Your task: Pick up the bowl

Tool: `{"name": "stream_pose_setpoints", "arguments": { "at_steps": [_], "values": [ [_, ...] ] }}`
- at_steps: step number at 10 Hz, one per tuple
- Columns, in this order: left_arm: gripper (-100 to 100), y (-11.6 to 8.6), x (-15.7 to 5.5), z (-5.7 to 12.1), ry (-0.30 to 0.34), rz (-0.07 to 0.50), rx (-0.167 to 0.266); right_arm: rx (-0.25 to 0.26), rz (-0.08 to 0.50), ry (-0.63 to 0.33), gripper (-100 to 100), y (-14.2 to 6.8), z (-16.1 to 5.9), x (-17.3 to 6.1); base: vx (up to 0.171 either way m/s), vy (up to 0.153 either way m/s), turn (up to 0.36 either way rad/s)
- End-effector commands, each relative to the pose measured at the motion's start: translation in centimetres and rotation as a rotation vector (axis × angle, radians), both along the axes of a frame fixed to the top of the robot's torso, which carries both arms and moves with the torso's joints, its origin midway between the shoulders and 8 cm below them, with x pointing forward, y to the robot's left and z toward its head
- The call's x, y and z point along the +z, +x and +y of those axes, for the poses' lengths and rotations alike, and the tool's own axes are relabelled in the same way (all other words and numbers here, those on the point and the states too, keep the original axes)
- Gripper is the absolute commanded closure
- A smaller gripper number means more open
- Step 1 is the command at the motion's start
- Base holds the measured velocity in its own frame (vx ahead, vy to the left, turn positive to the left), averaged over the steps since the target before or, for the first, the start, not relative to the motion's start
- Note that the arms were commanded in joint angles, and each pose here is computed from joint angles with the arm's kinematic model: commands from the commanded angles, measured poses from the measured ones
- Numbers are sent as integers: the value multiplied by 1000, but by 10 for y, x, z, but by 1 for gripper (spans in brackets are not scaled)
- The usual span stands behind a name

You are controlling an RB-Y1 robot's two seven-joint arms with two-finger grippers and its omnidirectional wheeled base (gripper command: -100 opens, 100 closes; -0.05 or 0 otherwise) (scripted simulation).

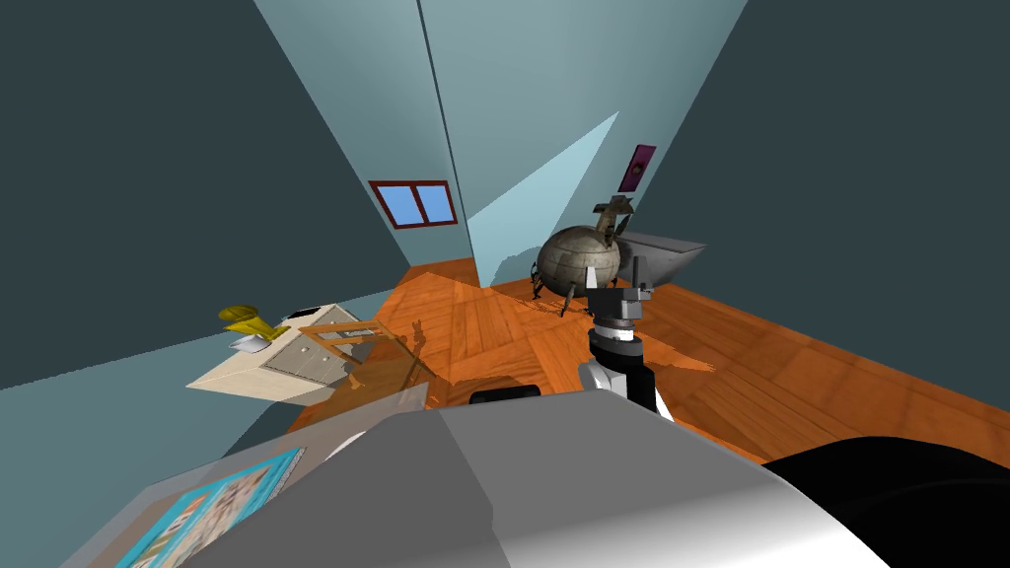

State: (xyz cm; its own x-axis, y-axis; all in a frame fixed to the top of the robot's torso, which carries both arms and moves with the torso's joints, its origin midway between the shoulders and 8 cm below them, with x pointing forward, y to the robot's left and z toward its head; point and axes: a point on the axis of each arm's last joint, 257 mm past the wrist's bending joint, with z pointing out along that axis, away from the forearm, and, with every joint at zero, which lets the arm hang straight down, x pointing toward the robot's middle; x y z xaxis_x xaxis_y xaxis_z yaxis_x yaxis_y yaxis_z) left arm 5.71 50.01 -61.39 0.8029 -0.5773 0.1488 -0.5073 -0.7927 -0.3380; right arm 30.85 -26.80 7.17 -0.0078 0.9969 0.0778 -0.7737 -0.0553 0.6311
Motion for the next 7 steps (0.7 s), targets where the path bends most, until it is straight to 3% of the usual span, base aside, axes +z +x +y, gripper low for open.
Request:
{"name": "stream_pose_setpoints", "arguments": {
  "at_steps": [1, 6, 7],
  "values": [
    [100, -6, 2, -1, -15, 8, -2, 0, 0, 0, 0, 0, 0, 0, -2, -27, -34],
    [100, -13, 8, 2, -28, 13, 8, 0, 0, 0, 0, 0, 0, 0, -3, -24, -14],
    [0, -13, 8, 2, -28, 14, 8, 0, 0, 0, 0, 0, 0, 0, 0, 0, 0]
  ]
}}
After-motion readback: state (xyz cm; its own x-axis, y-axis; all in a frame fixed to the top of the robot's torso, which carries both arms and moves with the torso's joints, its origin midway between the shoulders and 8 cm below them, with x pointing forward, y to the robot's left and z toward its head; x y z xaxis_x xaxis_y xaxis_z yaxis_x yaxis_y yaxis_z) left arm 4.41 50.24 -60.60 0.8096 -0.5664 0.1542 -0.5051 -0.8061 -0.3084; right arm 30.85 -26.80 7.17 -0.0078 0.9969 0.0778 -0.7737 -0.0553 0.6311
